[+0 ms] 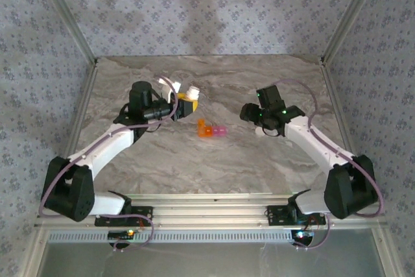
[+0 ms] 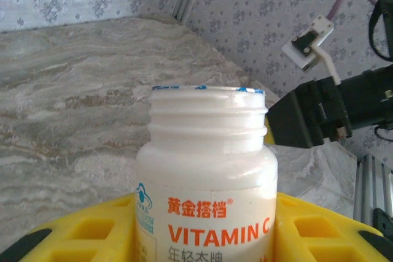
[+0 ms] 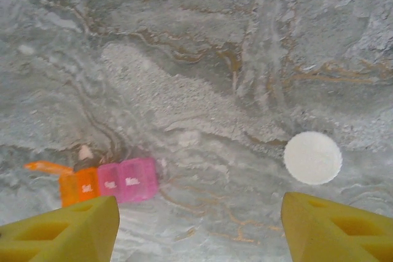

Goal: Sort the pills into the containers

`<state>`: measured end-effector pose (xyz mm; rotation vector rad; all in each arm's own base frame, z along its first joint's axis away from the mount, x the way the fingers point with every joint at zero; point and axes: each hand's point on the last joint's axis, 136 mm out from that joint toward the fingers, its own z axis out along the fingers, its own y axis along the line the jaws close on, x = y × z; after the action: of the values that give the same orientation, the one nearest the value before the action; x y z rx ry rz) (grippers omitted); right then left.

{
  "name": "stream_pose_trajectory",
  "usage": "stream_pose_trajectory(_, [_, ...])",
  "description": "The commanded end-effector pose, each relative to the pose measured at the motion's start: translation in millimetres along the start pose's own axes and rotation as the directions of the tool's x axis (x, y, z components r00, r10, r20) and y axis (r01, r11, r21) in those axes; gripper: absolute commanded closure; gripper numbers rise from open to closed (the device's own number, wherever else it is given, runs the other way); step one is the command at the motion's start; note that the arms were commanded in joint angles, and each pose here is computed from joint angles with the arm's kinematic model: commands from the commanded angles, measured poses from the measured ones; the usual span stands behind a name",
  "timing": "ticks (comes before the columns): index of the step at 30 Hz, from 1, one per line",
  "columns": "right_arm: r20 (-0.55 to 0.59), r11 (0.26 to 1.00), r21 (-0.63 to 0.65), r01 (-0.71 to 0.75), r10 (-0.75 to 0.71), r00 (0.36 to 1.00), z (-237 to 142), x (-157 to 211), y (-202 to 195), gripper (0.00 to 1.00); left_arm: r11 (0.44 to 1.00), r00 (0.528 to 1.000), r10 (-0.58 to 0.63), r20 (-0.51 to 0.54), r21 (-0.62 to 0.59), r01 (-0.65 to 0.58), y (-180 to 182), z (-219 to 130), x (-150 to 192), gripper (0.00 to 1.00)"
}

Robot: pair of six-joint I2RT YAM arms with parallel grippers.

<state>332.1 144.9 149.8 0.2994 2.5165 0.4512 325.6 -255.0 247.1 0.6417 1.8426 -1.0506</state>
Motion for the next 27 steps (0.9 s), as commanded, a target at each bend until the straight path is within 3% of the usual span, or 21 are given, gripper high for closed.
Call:
stream_pose_trajectory(1, [-0.058, 0.998, -0.061, 0.011, -0.015, 0.998, -5.1, 17.8, 6.5, 0.28, 0.999, 1.0, -0.012, -0.01, -0.036, 0.011, -2.6, -7.8, 11.0, 1.0])
stream_pose_trajectory(13, [-0.107, 0.984, -0.147, 0.099, -0.115, 0.988, 3.6, 37.0, 32.6, 0.28, 0.994, 0.997, -0.056, -0.051, -0.099, 0.051, -2.6, -30.3, 55.7, 1.0])
stream_pose_trajectory(19, [-0.168, 0.986, -0.142, 0.088, -0.111, 0.979, 27.8, 50.4, 31.7, 0.29, 0.994, 0.993, -0.071, -0.092, -0.085, 0.063, 4.9, -20.6, 74.2, 1.0])
stream_pose_trajectory(27, [-0.167, 0.988, -0.121, 0.093, -0.113, 0.979, 52.2, 52.4, 31.8, 0.29, 0.997, 0.983, -0.073, -0.167, -0.033, 0.069, 13.4, -0.4, 98.4, 1.0])
